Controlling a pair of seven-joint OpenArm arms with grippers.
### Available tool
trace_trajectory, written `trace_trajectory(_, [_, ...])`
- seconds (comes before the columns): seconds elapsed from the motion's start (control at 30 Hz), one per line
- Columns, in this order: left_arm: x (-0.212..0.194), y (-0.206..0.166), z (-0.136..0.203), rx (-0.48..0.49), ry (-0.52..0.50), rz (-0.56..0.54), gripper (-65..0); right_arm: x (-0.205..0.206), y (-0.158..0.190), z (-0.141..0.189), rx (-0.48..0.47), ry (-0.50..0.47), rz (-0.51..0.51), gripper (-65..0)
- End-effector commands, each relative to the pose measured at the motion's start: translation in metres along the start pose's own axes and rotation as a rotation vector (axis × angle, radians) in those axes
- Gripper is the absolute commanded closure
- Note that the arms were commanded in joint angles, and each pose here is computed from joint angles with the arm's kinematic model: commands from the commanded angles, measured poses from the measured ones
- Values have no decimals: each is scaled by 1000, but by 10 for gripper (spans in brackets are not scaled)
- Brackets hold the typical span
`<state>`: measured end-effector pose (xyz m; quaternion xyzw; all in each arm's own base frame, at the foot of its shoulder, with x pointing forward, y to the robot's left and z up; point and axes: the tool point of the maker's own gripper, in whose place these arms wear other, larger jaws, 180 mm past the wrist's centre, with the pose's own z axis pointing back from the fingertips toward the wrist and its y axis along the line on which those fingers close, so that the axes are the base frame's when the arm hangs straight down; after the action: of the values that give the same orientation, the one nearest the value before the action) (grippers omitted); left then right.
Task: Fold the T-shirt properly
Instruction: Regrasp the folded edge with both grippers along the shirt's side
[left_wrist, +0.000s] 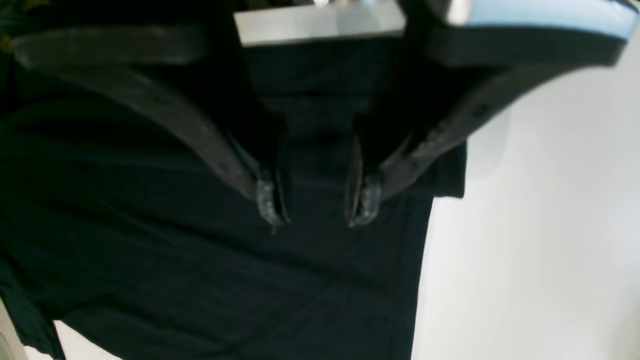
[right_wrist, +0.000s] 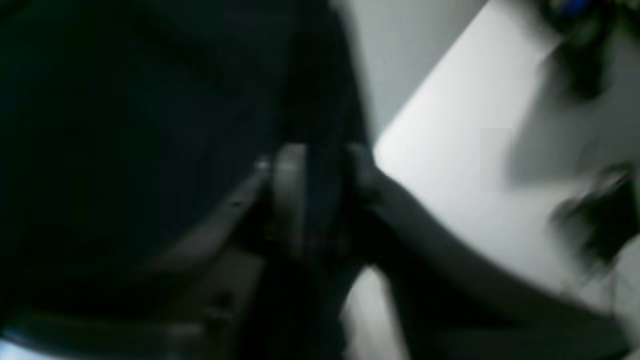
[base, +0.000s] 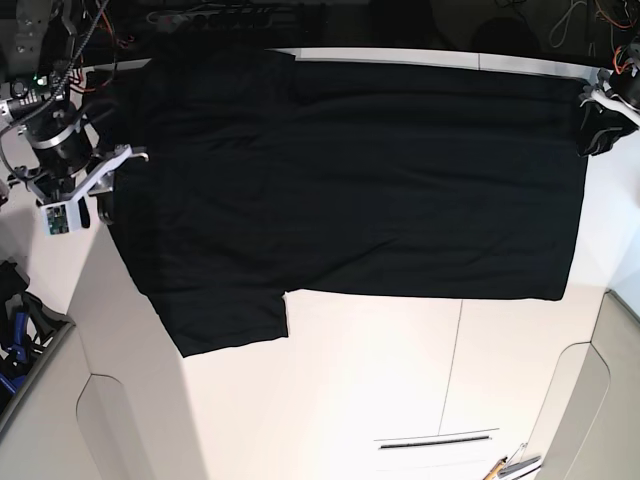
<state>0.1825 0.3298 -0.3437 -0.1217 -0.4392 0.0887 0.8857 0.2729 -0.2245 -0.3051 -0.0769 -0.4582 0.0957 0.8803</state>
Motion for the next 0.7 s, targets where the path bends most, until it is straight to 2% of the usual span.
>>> trace_trajectory(0.0, [12,-1,4,-10,-33,-24,-240,23,-12,0,-42,-74,18,-249])
trace_trajectory(0.07, [12,-1,4,-10,-32,-25,-269,40,-23,-6,-89,-116,17,-272])
trace_trajectory(0.13, [13,-1,3,-10,-34,-25,-272,50,-34,-17,-120,-135,11,-274])
trace_trajectory(0.3, [16,-1,1,-7,-38,-33,-272,45,-50,-67,-106,-70,-61,-275])
trace_trajectory(0.5, [16,-1,1,-7,-38,-33,-272,17,-47,-134,72,70,-213,-304])
trace_trajectory(0.67, [16,-1,1,-7,-38,-32,-272,-12,-27,-164,226,173,-345,-304])
